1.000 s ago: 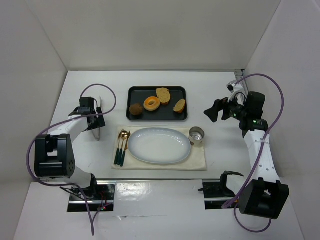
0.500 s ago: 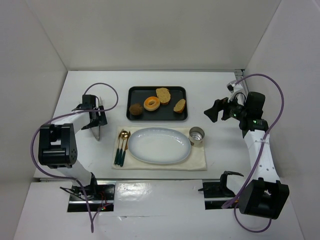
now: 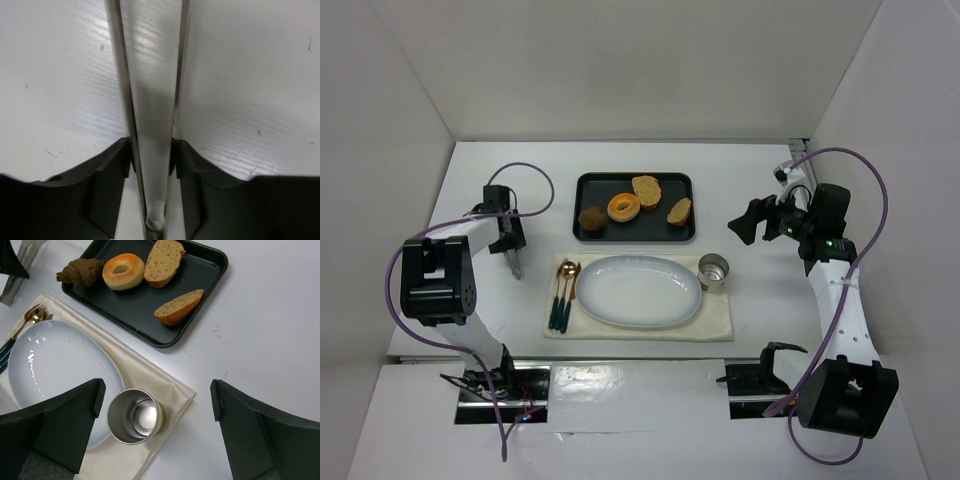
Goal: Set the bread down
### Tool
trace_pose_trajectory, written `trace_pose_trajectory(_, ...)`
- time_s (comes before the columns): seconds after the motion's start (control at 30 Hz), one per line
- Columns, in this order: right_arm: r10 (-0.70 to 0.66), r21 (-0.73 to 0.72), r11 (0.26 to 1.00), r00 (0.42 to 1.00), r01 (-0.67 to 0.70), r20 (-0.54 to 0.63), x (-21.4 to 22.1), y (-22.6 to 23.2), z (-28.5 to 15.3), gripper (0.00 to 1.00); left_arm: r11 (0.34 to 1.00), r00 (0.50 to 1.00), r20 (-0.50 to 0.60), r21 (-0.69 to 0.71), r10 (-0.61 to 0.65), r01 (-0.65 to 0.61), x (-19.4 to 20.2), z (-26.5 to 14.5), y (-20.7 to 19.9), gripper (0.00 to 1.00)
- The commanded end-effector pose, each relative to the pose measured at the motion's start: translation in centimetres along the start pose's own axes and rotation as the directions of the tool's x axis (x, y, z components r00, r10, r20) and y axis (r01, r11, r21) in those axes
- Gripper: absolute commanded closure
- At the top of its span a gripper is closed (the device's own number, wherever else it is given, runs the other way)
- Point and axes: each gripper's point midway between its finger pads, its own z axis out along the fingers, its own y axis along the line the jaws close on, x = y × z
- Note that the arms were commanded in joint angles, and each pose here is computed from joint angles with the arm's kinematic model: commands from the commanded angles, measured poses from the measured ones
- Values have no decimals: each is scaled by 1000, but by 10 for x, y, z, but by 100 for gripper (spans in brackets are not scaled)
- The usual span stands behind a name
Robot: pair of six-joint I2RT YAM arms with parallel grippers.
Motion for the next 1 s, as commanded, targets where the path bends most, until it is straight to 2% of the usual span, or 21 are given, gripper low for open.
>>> trace_pose_trajectory(0.0, -43, -5, 999, 999, 43, 27, -16, 2, -2, 0, 1000, 1000, -27, 24, 2, -1, 2, 1, -4, 46)
trace_pose_trajectory(0.03, -49, -4, 999, 998, 49, 34, -18, 4, -4, 0, 1000, 1000, -27, 24, 2, -1, 2, 1, -4, 58)
trace_pose_trajectory(0.1, -49, -4, 999, 998, 49, 34, -18, 4, -4, 0, 999, 1000, -23, 36, 1, 0, 1, -3, -5, 71)
trace_pose_trajectory(0.13, -49, -4, 999, 998, 49, 34, -18, 4, -4, 0, 999, 1000, -14, 47, -10, 11, -2, -6, -7, 80)
trace_pose_trajectory(0.17, -49, -4, 999, 998, 49, 34, -18, 4, -4, 0, 998, 1000, -3, 61, -13, 13, -5, -10, -9, 96)
trace_pose_trajectory(0.2, -49, -4, 999, 998, 49, 34, -18, 4, -4, 0, 997, 999, 28, 78, -28, 26, -13, -20, -11, 100)
trace_pose_trajectory(0.23, -49, -12, 999, 998, 50, 35, -18, 5, -4, 0, 995, 999, 47, 100, -24, 19, -18, -27, -17, 100)
trace_pose_trajectory(0.43, -56, -20, 998, 998, 56, 43, -20, 8, -5, 0, 954, 982, 188, 294, 3, -59, -49, -103, -77, 100)
trace_pose_trajectory(0.53, -56, -20, 998, 998, 56, 43, -20, 8, -5, 0, 893, 976, 213, 428, 48, -138, -51, -145, -115, 100)
trace_pose_trajectory(0.57, -56, -20, 998, 998, 56, 43, -20, 8, -5, 0, 863, 971, 235, 479, 49, -160, -57, -165, -129, 96)
trace_pose_trajectory(0.67, -56, -20, 998, 998, 56, 43, -20, 8, -5, 0, 780, 977, 189, 593, 103, -197, -45, -189, -157, 83)
trace_pose_trajectory(0.7, -56, -20, 998, 998, 56, 43, -20, 8, -5, 0, 748, 971, 207, 624, 119, -225, -45, -202, -170, 73)
trace_pose_trajectory(0.77, -56, -20, 998, 998, 56, 43, -20, 8, -5, 0, 705, 969, 206, 667, 136, -241, -40, -217, -184, 63)
trace_pose_trajectory(0.9, -56, -20, 998, 998, 56, 43, -20, 8, -5, 0, 609, 953, 235, 734, 191, -302, -31, -247, -217, 52)
trace_pose_trajectory(0.97, -56, -20, 998, 998, 56, 43, -20, 8, -5, 0, 595, 950, 227, 740, 215, -312, -23, -250, -224, 47)
